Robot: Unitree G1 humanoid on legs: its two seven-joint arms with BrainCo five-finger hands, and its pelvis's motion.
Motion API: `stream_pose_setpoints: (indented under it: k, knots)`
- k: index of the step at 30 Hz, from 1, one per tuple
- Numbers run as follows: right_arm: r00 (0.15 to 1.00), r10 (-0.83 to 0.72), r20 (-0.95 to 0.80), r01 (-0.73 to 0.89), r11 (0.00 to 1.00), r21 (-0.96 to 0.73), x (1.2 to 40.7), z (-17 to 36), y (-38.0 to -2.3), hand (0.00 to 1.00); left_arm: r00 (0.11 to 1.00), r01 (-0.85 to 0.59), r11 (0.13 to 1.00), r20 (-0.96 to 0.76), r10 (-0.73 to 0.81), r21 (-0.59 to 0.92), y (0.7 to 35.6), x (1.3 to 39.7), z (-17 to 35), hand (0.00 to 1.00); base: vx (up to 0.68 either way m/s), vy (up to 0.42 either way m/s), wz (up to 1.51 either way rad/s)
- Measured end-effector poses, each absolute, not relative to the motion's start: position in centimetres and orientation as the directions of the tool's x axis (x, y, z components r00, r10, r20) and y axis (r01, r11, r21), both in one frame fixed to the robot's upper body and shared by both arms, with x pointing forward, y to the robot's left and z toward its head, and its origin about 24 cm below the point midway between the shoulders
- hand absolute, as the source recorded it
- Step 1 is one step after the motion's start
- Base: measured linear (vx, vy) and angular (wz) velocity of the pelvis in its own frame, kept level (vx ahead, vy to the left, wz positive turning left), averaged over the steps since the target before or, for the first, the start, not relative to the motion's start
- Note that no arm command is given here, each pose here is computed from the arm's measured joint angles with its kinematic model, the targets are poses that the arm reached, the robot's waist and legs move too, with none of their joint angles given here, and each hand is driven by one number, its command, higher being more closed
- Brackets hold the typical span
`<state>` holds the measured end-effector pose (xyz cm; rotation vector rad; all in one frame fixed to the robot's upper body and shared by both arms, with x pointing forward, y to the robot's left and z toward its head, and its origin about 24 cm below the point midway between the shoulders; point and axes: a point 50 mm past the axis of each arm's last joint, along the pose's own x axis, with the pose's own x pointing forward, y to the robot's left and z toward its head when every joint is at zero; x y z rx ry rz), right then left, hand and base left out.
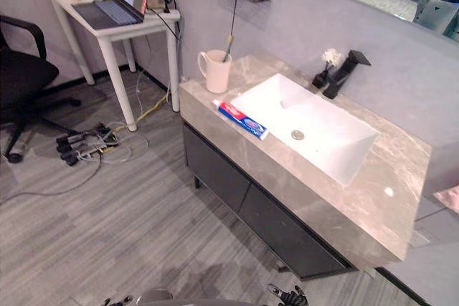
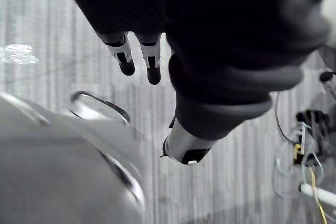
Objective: Organize washtable
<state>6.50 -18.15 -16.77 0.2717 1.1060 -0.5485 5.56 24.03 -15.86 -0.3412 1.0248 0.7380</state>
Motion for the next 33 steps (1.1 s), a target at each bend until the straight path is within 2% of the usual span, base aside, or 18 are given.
stream_pose_setpoints:
  k: [1,5,8,11,14,16,18,22,24,25,29,33]
  knots:
    - [0.335,-0.281,-0.899,0.572,0.819,-0.043,6.4,-16.8,-18.3,0.00,0.351,-0.670,0.741,-0.859,0.373,0.048,24.3,6.4,-15.7,0.00,0.17,0.249,-0.25]
    - [0.357,-0.290,-0.888,0.577,0.816,-0.035,6.9,-16.6,-18.4,0.00,0.356,-0.656,0.753,-0.856,0.376,0.058,23.8,6.4,-15.8,0.00,0.16,0.103,-0.23]
    - [0.378,-0.284,-0.881,0.546,0.837,-0.035,7.2,-16.4,-18.3,0.00,0.325,-0.631,0.774,-0.891,0.316,0.044,21.2,5.3,-16.5,0.00,0.25,-0.015,-0.19]
    - [0.409,-0.292,-0.865,0.520,0.853,-0.043,7.9,-16.1,-19.3,0.00,0.314,-0.597,0.801,-0.903,0.293,0.053,20.3,5.2,-16.7,0.00,0.38,-0.060,0.05]
    - [0.428,-0.303,-0.852,0.468,0.880,-0.078,8.4,-15.9,-20.1,0.00,0.332,-0.635,0.772,-0.895,0.299,0.023,20.0,6.0,-16.6,0.00,0.36,-0.065,-0.36]
    - [0.406,-0.307,-0.861,0.465,0.880,-0.095,8.1,-16.0,-20.2,0.00,0.311,-0.664,0.747,-0.900,0.306,0.025,19.9,5.4,-16.7,0.00,0.32,0.060,-1.22]
    - [0.420,-0.300,-0.857,0.467,0.881,-0.079,8.7,-15.9,-19.8,0.00,0.287,-0.682,0.730,-0.899,0.330,0.050,20.7,4.6,-16.7,0.00,0.43,0.204,-1.69]
    - [0.420,-0.298,-0.857,0.464,0.882,-0.080,8.9,-16.0,-19.7,0.00,0.251,-0.675,0.733,-0.906,0.341,0.089,21.4,3.8,-16.8,0.00,0.27,0.305,-1.52]
    - [0.389,-0.321,-0.864,0.464,0.878,-0.117,7.9,-16.2,-20.4,0.00,0.245,-0.657,0.748,-0.912,0.330,0.094,20.9,3.6,-16.9,0.00,0.14,0.319,-1.01]
    - [0.375,-0.303,-0.876,0.462,0.880,-0.107,7.7,-16.4,-19.7,0.00,0.240,-0.629,0.768,-0.908,0.342,0.123,21.7,3.4,-16.8,0.00,0.09,0.321,-0.95]
    - [0.365,-0.291,-0.884,0.442,0.890,-0.111,7.4,-16.6,-19.4,0.00,0.300,-0.526,0.840,-0.894,0.332,0.135,22.2,4.9,-16.6,0.00,0.00,0.303,-0.89]
    - [0.371,-0.322,-0.871,0.504,0.857,-0.103,7.8,-16.3,-20.1,0.00,0.350,-0.418,0.897,-0.886,0.303,0.141,22.1,6.3,-16.4,0.00,-0.09,0.105,-0.66]
